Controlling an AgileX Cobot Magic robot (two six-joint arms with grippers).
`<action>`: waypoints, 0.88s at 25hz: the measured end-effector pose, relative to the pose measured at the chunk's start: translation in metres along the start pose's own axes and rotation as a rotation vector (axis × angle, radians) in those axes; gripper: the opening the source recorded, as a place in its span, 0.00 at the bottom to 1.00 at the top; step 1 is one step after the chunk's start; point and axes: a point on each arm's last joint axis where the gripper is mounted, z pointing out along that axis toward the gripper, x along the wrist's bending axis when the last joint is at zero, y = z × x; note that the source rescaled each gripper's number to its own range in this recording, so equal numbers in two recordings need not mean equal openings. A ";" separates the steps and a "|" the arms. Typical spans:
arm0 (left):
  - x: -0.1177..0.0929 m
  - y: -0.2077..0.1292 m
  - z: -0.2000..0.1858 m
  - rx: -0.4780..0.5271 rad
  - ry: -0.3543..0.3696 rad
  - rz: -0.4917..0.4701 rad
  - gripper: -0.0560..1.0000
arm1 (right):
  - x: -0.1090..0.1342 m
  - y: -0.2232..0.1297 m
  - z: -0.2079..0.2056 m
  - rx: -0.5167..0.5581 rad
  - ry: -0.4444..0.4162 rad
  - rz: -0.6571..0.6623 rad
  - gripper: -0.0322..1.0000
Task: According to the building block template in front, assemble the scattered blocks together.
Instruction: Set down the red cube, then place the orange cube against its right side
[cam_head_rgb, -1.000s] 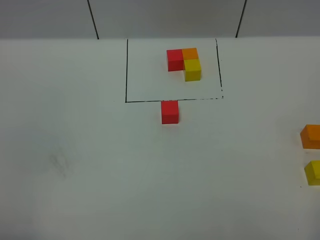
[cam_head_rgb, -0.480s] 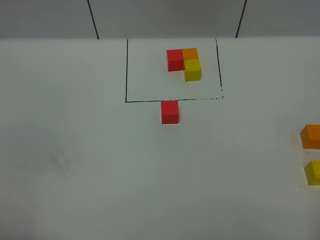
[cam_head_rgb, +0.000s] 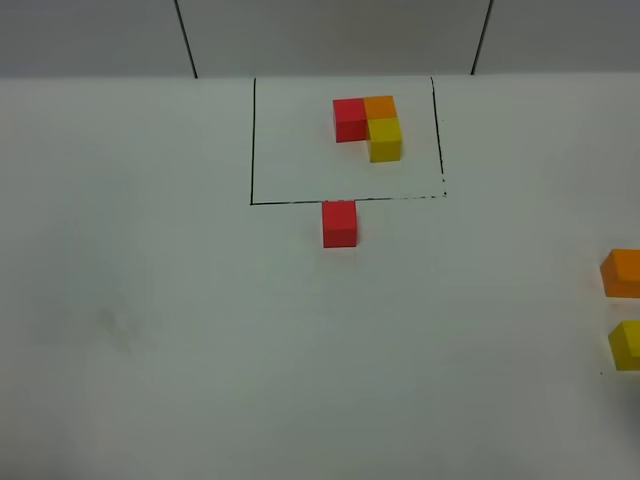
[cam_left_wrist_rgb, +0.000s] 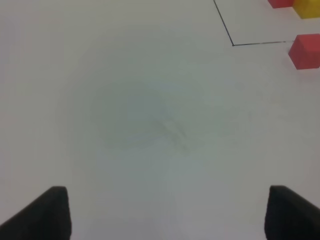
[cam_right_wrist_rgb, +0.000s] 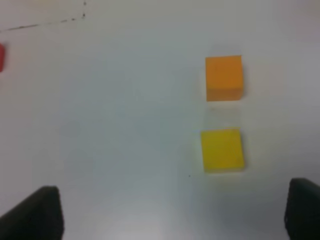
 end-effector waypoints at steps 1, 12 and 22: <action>0.000 0.000 0.000 0.000 0.000 0.000 0.70 | 0.001 0.010 0.013 0.052 -0.015 -0.004 0.80; 0.000 0.000 0.000 0.000 0.000 0.000 0.70 | -0.003 0.069 0.155 0.382 -0.110 -0.021 0.76; 0.000 0.000 0.000 0.000 0.000 0.000 0.70 | -0.037 0.062 0.205 0.476 -0.028 -0.016 0.75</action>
